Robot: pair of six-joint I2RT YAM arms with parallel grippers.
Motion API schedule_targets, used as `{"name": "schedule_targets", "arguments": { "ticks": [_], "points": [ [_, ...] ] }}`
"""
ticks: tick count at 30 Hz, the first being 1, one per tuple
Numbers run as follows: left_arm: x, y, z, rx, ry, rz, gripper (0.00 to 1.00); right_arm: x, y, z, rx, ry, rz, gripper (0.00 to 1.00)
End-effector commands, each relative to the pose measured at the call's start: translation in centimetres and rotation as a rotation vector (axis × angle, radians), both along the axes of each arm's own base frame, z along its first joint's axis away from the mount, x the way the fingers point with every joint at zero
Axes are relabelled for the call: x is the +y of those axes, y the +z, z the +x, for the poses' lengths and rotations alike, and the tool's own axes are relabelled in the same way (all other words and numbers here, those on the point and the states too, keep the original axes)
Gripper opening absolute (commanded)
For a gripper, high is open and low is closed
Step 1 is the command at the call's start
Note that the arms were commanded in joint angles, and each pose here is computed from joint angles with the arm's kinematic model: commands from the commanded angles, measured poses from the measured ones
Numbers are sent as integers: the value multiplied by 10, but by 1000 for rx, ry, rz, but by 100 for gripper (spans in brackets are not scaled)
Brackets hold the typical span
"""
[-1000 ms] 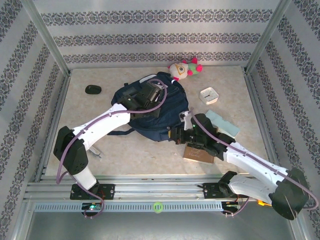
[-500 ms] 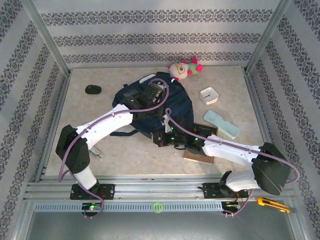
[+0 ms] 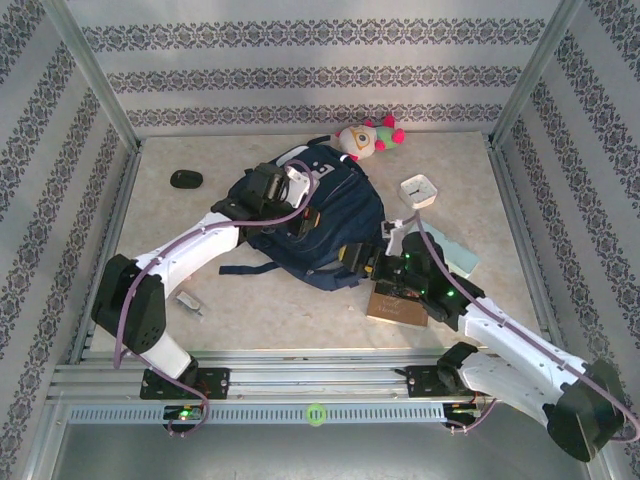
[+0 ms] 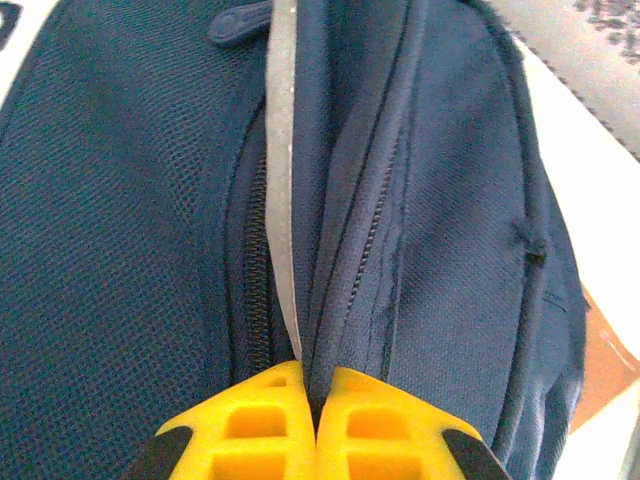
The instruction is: Pack books, pencil case, and school supplies into a backpack
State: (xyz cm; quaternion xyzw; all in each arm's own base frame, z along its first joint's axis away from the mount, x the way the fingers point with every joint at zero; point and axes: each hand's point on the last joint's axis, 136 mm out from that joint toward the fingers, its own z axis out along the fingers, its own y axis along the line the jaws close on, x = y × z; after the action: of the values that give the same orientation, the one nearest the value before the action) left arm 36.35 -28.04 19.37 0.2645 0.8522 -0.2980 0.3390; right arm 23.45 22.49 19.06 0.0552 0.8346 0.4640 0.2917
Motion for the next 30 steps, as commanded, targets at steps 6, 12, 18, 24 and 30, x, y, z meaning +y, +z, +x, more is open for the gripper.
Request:
{"name": "schedule_targets", "arguments": {
  "ticks": [6,12,18,24,30],
  "points": [
    [-21,61,-21,-170,-269,-170,0,15,32,31,-66,-13,183,81],
    [-26,66,-26,-154,-299,-258,0,33,46,58,-121,-8,265,80],
    [-15,60,-15,-150,-200,-218,5,40,55,72,-142,-28,313,35],
    [25,53,-20,-129,2,-111,44,44,67,77,-179,-89,302,0],
    [62,47,-59,-94,139,-113,65,47,77,83,-200,-144,299,0]
  ]
}}
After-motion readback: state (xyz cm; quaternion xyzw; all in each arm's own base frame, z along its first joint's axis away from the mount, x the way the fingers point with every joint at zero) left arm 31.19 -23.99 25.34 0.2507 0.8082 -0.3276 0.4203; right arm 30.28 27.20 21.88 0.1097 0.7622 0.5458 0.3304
